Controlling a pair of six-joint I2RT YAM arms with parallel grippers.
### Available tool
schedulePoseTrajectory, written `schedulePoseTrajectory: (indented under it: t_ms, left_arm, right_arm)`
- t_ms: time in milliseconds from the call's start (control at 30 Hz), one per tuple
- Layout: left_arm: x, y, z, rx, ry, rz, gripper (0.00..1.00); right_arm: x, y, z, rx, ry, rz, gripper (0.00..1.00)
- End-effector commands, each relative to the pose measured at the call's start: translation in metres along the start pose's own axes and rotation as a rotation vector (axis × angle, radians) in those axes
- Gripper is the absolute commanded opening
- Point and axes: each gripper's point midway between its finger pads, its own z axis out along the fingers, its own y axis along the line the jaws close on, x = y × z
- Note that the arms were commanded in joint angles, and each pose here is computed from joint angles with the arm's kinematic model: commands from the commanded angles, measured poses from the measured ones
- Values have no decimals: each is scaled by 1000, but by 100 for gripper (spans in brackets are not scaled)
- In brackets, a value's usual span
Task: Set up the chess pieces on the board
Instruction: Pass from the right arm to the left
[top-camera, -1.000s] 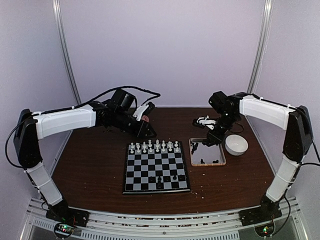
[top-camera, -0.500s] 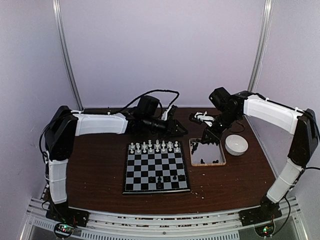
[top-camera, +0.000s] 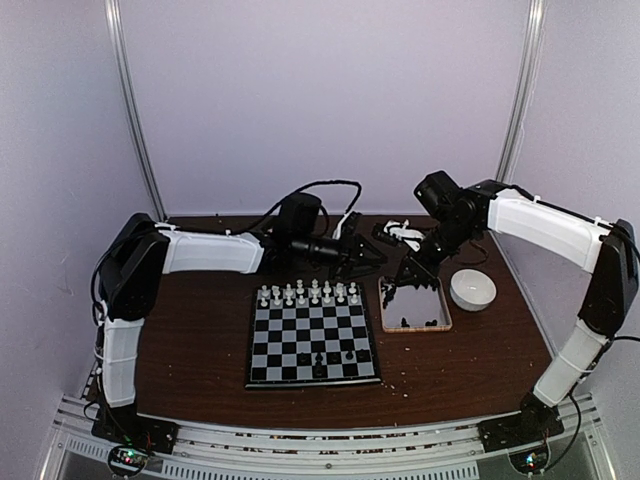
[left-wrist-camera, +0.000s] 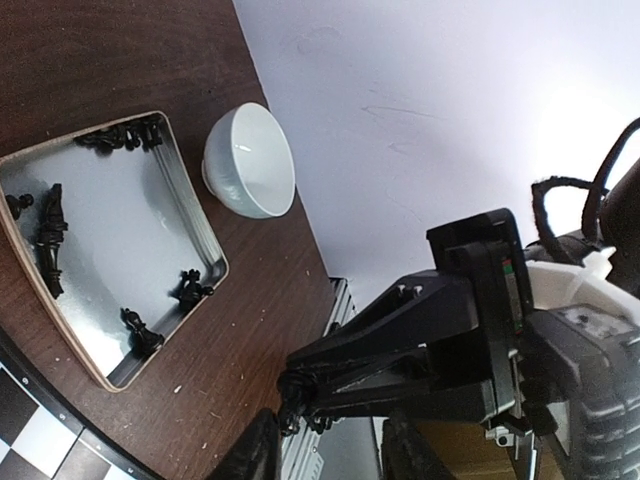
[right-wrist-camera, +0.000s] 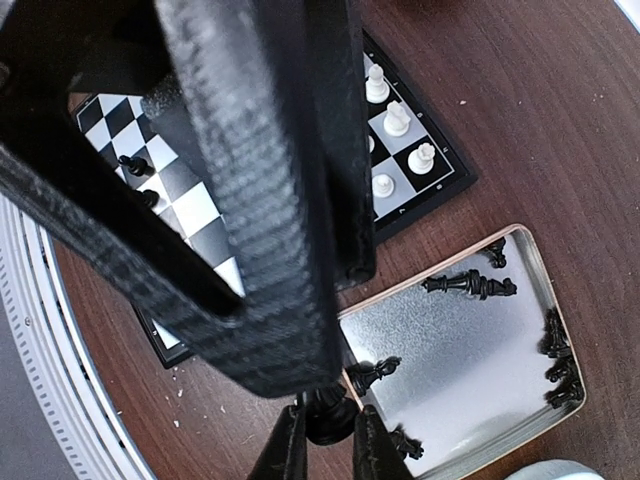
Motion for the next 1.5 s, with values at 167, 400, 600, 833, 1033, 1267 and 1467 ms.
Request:
schedulePoseTrajectory:
  t_ms: [167,400,600,833,1033,1267,1467]
  left_arm:
    - [1,4,8,61,28,-64,37]
    - [4,0,13,88,49,-61,34]
    - [7,-5,16,125,70,-64,28]
    - [9,-8,18,139,85,-61,24]
    - [9,-9,19,149,85,-59,15]
    - [8,-12,17,173,81,-54,0]
    - [3,-13,8,168,55,-40,0]
  right_arm:
    - [-23,5,-23,18,-95,-16,6]
    - [-23,4,-19,15,-87,-12,7]
    - [-23,2,-15,18,-78,-8,7]
    - [-24,2,-12,15,-73,-8,7]
    - [-23,5,-7,17,-50,-22,7]
    - [-20,4,-4,26,-33,-19,8]
    - [-13,7,-18,42,-37,-32,21]
